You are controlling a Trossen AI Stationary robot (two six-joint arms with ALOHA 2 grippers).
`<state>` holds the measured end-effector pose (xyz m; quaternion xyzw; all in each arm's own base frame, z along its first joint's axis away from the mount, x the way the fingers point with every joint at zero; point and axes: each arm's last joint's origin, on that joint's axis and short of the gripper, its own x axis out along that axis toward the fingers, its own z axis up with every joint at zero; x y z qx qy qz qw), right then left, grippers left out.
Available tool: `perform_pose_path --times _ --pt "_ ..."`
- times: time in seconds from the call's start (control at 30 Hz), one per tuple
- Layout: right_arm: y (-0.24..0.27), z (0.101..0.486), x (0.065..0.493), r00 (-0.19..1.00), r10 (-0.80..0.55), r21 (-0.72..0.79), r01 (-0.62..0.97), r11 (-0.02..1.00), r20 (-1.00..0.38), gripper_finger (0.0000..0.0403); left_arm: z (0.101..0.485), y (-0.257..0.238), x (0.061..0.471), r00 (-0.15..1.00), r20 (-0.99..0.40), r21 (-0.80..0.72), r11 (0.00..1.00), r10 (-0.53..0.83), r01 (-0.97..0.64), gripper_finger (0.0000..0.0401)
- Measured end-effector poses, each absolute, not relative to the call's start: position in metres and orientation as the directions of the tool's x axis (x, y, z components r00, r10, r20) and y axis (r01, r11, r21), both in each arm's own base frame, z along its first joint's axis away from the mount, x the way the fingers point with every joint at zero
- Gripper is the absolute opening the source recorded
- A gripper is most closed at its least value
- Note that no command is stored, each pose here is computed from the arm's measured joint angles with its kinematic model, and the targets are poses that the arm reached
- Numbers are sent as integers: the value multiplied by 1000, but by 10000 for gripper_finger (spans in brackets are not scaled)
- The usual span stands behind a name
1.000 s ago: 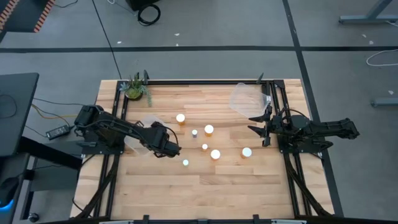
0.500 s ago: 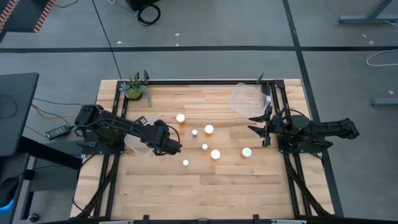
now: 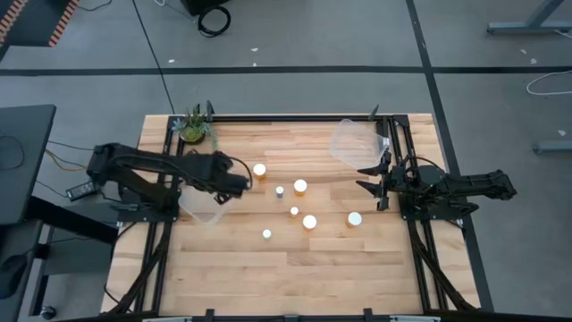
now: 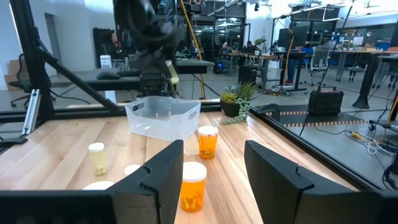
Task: Pick and place medicine bottles into bin by pill shape (circle, oval)
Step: Put the yellow pill bottle into the left transparent bin
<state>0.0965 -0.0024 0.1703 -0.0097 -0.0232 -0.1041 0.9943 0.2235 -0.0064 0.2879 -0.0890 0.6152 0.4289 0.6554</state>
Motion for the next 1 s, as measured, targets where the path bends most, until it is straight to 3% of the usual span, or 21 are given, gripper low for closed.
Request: perform_pose_path --times 0.37,0.7,1.0 --pt "-2 170 96 977 -206 -14 207 978 48 178 321 -3 189 32 -880 228 479 475 -848 123" --pt "-2 170 96 977 -206 -14 207 978 48 178 320 -13 191 62 -844 254 500 532 -828 117" --pt "-2 170 96 977 -206 -14 207 978 48 178 323 -22 191 129 -737 314 504 664 -805 125"
